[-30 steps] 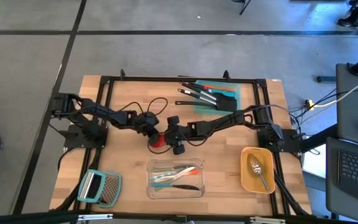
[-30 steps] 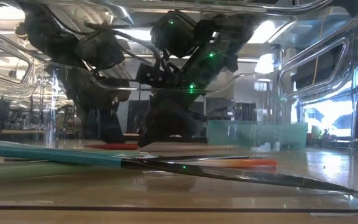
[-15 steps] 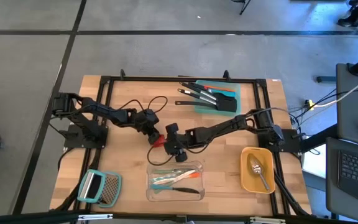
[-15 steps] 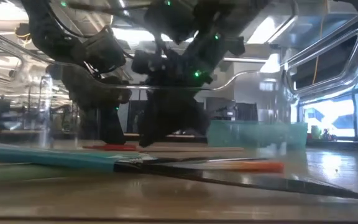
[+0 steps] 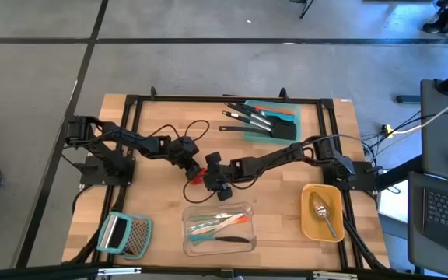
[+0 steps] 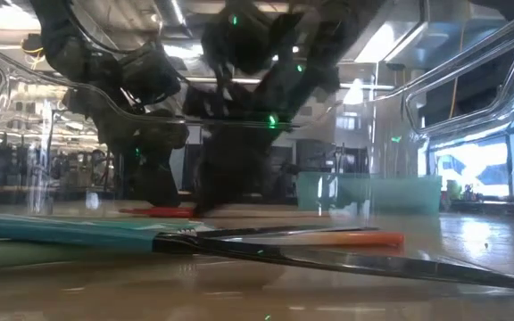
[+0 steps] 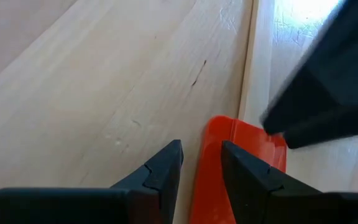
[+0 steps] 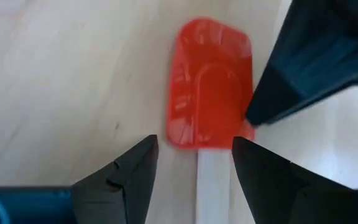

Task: Pick & Place Kitchen Items
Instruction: Put the red spatula into the green bin

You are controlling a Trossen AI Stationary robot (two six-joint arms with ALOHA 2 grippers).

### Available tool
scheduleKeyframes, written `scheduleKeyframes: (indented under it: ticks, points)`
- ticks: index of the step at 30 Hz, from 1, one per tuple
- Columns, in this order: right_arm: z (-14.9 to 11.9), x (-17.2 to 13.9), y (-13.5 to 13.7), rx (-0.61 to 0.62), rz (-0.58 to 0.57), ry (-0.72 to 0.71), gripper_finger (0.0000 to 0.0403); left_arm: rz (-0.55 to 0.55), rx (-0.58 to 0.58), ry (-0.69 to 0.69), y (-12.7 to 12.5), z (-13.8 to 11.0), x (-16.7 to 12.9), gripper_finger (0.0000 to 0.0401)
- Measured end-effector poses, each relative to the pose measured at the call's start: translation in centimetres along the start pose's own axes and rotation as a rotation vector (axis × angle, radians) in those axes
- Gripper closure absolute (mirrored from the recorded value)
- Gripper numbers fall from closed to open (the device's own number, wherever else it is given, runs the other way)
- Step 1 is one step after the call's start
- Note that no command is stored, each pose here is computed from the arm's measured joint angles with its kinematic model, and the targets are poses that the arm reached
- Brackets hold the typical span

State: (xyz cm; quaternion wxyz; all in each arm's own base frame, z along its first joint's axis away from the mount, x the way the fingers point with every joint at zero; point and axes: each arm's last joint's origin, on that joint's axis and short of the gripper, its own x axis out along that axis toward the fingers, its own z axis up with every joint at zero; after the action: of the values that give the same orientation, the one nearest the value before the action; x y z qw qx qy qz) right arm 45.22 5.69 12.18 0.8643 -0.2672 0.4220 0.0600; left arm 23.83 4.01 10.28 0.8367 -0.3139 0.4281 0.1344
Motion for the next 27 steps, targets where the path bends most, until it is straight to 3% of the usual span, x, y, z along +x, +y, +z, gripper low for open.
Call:
scheduleKeyframes:
  ticks: [8,13,27]
  points:
    - [-0.5,1.0,0.3,-0.029,0.001,0.016,0.0188,-0.005,-0.038,-0.008,0.0,0.0,0.0,0.0288]
    - [-0.2,1.2,0.1,-0.053,-0.097,-0.001,0.0188,-0.016,-0.063,-0.003,0.0,0.0,0.0,0.0288]
    - [-1.0,1.5,-1.5,-0.021,-0.204,0.056,0.0188,-0.048,-0.157,0.029,-0.1,0.0,0.0,0.0288]
